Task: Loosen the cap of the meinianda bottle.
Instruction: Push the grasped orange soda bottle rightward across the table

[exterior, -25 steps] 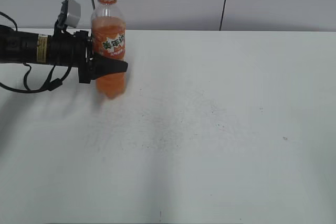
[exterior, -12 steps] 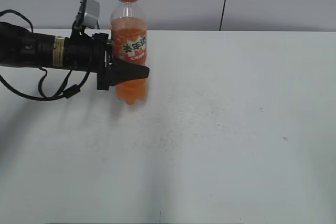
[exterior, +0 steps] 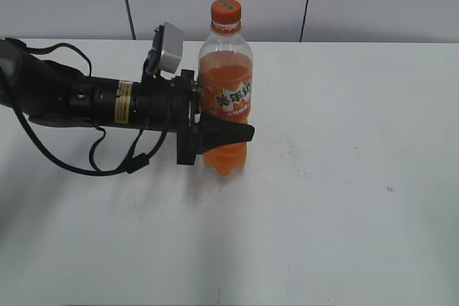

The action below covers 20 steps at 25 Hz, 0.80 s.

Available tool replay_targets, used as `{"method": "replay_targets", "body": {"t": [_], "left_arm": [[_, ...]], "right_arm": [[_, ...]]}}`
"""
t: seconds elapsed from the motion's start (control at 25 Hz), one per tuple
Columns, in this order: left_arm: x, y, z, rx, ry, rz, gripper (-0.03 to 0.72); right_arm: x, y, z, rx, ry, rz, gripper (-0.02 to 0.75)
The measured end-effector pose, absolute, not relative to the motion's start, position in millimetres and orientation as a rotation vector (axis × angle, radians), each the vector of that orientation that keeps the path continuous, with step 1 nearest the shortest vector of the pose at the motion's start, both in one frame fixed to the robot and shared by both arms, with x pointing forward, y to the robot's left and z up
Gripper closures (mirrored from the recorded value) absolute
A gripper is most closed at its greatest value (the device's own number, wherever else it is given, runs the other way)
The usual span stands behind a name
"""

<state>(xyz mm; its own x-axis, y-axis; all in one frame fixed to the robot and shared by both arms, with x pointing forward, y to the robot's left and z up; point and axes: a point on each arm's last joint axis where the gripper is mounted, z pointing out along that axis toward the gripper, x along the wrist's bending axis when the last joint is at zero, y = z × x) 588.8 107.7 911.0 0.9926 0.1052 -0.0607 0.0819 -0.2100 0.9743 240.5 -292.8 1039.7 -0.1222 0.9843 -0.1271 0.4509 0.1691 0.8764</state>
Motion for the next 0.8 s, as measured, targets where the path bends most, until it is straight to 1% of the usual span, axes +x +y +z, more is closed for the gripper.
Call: {"method": "replay_targets", "body": {"t": [0.2, 0.44, 0.68, 0.8], "left_arm": [[571.8, 93.7, 901.6, 1.782, 0.098, 0.019, 0.272], [574.1, 92.0, 890.4, 1.773, 0.120, 0.038, 0.272], [574.7, 92.3, 872.4, 1.785, 0.155, 0.020, 0.272], [574.6, 92.1, 869.1, 1.772, 0.161, 0.014, 0.273]], "right_arm": [[240.5, -292.8, 1039.7, 1.382, 1.691, 0.892, 0.231], [240.5, -292.8, 1039.7, 1.382, 1.691, 0.892, 0.231], [240.5, -292.8, 1039.7, 1.382, 1.691, 0.892, 0.231], [240.5, -292.8, 1039.7, 1.382, 1.691, 0.892, 0.231]]}}
